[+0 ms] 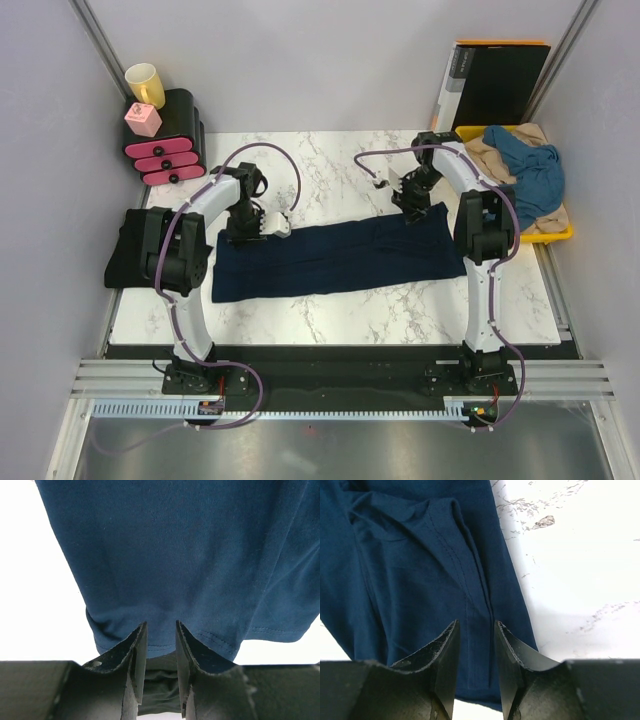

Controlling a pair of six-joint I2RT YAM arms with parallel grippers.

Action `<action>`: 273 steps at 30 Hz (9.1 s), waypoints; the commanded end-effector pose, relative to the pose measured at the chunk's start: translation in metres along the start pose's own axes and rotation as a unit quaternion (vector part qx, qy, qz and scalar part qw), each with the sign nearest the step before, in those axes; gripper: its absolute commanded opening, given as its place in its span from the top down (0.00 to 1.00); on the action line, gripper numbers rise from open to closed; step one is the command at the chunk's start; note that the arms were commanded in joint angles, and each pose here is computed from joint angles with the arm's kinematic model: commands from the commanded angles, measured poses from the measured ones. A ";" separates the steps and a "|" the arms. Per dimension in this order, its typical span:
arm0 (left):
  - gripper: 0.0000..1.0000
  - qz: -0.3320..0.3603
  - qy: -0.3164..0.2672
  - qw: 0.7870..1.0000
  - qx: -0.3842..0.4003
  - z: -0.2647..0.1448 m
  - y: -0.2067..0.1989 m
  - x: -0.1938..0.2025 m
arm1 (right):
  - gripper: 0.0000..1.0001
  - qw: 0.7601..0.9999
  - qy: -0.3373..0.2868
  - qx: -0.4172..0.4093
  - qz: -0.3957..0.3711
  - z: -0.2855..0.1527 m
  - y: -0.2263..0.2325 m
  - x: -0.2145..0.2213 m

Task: Fold and stack the t-shirts
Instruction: Fold the other side of the tshirt into a rectangle

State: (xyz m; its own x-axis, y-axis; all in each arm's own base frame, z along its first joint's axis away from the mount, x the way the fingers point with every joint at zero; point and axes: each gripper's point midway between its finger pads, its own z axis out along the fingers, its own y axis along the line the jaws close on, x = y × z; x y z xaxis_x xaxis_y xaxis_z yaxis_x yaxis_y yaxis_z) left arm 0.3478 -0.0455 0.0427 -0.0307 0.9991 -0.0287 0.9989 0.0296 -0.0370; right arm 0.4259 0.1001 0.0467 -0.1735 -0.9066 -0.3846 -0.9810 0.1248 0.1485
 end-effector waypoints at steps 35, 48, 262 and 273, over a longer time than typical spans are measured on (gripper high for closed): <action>0.65 -0.018 -0.029 0.999 -0.005 -0.002 0.003 -0.012 | 0.64 0.999 0.024 0.023 -0.014 -0.009 0.009 -0.009; 0.65 -0.021 -0.024 0.999 -0.005 -0.002 0.004 -0.012 | 0.59 0.998 0.032 0.051 -0.008 0.011 -0.023 0.004; 0.67 0.037 -0.044 0.998 -0.001 0.014 0.009 -0.022 | 0.65 0.993 0.084 0.072 -0.031 -0.006 0.127 -0.065; 0.67 0.028 -0.034 0.999 -0.013 0.007 0.014 -0.014 | 0.64 0.988 0.114 0.101 -0.031 -0.017 0.067 -0.024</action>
State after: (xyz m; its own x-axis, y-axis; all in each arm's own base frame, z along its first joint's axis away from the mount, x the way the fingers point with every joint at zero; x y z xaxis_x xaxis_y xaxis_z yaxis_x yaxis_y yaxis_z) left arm 0.3507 -0.0637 0.0186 -0.0001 0.9959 -0.0907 0.9971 -0.0069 -0.0761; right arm 0.3746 0.1313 0.0614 -0.2052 -0.9623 -0.1785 -0.9762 0.2143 -0.0330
